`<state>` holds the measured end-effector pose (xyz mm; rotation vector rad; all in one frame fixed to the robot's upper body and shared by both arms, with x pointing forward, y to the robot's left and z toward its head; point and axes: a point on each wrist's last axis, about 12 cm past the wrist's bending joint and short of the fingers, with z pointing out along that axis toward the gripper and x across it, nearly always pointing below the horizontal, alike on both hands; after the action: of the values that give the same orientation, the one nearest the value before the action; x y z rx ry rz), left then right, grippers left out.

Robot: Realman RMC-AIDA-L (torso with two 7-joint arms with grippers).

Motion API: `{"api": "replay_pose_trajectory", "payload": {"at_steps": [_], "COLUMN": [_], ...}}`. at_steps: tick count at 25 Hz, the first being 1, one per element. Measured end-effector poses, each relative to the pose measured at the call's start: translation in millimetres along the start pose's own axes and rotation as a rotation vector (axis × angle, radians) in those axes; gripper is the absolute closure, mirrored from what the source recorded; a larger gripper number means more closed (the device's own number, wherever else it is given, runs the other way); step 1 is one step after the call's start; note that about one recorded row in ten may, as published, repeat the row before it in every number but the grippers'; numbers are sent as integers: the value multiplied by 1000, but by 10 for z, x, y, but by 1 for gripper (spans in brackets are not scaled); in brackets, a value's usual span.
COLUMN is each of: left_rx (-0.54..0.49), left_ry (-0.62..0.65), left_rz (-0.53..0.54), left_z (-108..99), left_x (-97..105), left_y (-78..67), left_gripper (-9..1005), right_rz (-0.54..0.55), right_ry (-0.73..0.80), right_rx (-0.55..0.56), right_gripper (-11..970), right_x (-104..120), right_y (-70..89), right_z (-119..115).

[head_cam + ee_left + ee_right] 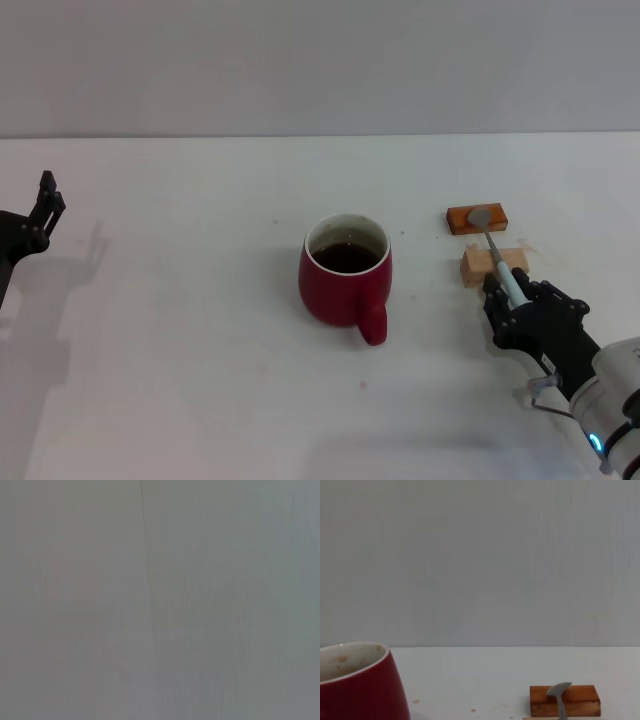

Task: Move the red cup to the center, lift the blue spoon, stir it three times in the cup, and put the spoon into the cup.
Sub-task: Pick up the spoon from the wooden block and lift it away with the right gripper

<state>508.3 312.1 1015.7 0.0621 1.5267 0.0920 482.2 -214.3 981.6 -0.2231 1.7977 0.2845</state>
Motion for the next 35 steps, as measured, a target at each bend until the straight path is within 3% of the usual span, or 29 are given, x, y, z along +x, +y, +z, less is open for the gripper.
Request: {"api": "replay_pose_trajectory", "payload": {"at_steps": [6,7,14,24,35], "left_rx": [1,2,2,7,8], "left_ry": [14,19,21,17,18], "left_rz": [7,9,13,14,22], "left_z": [8,11,13,44,55], "left_x": [16,21,25,10,10], "left_y": [6,6,11,-2,13], "left_gripper": [156,156,156,156,156], "right_rz": [7,11,10,20,32], "right_ry": [40,50,65,62,57], "right_rx": [7,12,9,14,28], "right_gripper": [642,728,926,962,828], "right_x": [17,21,27,20,18], "right_y": [-17,-23,-19,-19,-34], "right_z": [44,56,74,75,67]}}
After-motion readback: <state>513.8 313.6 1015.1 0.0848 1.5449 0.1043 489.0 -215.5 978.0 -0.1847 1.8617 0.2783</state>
